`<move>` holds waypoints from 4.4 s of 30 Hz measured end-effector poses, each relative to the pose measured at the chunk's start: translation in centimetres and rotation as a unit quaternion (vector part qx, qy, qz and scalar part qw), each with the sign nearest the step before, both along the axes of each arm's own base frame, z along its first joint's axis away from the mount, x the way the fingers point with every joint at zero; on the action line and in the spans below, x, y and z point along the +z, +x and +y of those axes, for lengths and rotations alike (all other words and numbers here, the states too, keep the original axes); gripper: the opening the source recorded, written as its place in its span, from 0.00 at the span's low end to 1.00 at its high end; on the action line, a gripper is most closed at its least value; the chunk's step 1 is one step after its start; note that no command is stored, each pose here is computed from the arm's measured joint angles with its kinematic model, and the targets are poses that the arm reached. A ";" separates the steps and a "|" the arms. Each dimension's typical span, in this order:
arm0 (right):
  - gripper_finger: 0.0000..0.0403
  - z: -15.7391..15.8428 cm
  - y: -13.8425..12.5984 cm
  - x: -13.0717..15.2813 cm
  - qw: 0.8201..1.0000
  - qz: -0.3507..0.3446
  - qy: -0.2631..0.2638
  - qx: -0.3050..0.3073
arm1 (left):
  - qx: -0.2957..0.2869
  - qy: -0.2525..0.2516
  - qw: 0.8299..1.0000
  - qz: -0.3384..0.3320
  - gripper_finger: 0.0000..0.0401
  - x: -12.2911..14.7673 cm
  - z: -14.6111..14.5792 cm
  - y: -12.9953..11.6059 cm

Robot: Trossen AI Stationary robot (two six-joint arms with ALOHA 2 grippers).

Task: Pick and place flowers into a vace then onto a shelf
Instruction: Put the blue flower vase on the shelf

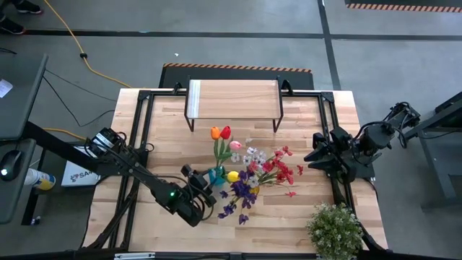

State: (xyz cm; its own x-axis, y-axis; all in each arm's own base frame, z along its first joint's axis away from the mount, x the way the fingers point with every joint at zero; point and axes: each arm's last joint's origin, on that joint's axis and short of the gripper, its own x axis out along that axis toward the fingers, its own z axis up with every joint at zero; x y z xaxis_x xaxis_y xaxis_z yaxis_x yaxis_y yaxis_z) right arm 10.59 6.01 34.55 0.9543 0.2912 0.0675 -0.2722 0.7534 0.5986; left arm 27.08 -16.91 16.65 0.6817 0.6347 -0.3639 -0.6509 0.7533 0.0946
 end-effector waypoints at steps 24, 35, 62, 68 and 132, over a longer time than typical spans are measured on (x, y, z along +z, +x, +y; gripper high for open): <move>0.32 0.5 0.7 -0.4 1.000 0.015 -0.008 0.003 | 0.000 0.004 1.000 0.001 0.57 0.0 0.0 0.0; 0.32 0.7 1.0 -0.3 1.000 0.011 -0.005 0.004 | 0.001 -0.005 1.000 -0.010 0.57 0.1 -0.1 0.2; 0.32 0.7 1.0 -0.2 1.000 0.007 -0.002 0.004 | 0.013 -0.034 0.999 -0.034 0.21 0.1 -0.1 0.2; 0.32 0.7 1.0 -0.2 1.000 0.007 -0.002 0.004 | 0.007 -0.045 0.999 -0.025 0.09 0.0 -0.1 0.2; 0.32 0.7 1.0 -0.1 1.000 0.000 0.001 0.014 | -0.006 -0.032 0.999 -0.001 0.18 1.7 0.0 -1.7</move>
